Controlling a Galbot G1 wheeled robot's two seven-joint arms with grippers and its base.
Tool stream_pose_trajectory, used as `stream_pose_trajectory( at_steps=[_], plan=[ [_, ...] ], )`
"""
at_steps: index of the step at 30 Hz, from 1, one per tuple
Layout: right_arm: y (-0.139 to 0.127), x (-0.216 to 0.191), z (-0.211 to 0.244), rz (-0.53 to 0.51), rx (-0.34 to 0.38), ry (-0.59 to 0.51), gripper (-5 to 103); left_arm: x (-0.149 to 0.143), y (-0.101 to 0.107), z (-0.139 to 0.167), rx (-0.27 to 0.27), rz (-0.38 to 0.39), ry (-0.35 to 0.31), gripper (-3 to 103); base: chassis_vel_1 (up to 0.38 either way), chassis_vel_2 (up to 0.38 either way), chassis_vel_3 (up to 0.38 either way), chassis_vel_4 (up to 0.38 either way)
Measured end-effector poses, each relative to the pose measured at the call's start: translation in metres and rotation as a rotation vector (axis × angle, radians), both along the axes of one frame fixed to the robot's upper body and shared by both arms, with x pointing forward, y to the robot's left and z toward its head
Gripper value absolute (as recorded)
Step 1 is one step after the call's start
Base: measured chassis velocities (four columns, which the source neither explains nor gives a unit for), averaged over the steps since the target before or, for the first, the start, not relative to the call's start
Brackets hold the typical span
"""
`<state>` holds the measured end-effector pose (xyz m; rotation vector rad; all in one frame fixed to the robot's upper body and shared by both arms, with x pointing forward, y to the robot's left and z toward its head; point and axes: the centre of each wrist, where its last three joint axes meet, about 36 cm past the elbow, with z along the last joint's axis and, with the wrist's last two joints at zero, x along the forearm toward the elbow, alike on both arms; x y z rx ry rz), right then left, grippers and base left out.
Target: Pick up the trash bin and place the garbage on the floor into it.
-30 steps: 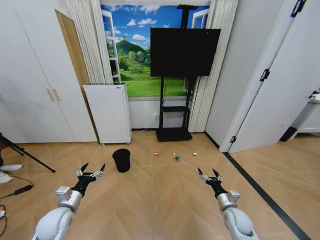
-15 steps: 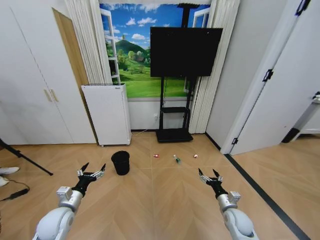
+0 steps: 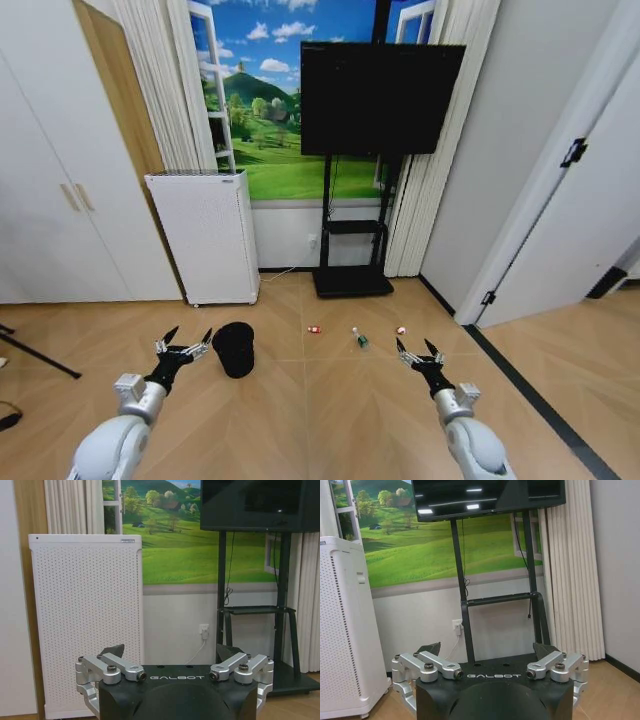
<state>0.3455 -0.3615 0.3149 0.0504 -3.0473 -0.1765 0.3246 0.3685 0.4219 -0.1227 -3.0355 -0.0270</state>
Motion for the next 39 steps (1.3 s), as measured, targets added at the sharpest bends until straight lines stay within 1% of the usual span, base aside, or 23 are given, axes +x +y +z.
stream_pose_trajectory(
  at_steps=[23, 27, 32, 39],
  plan=[
    [0.0, 0.001, -0.008, -0.004, -0.002, 0.008, 100, 0.003, -0.007, -0.002, 0.007, 0.005, 0.012, 100, -0.351, 0.358, 0.35, -0.358],
    [0.001, 0.002, -0.009, -0.007, 0.0, 0.008, 100, 0.003, -0.007, -0.003, 0.008, 0.008, 0.015, 100, -0.32, 0.294, 0.253, -0.279],
    [0.002, 0.002, -0.01, -0.015, 0.003, 0.01, 100, 0.004, -0.01, -0.005, 0.005, 0.011, 0.02, 100, -0.139, 0.131, 0.086, -0.075],
    [0.002, 0.002, -0.013, -0.021, 0.003, 0.013, 100, 0.005, -0.019, -0.009, 0.021, 0.021, 0.034, 100, 0.022, -0.05, -0.027, 0.038]
  ],
)
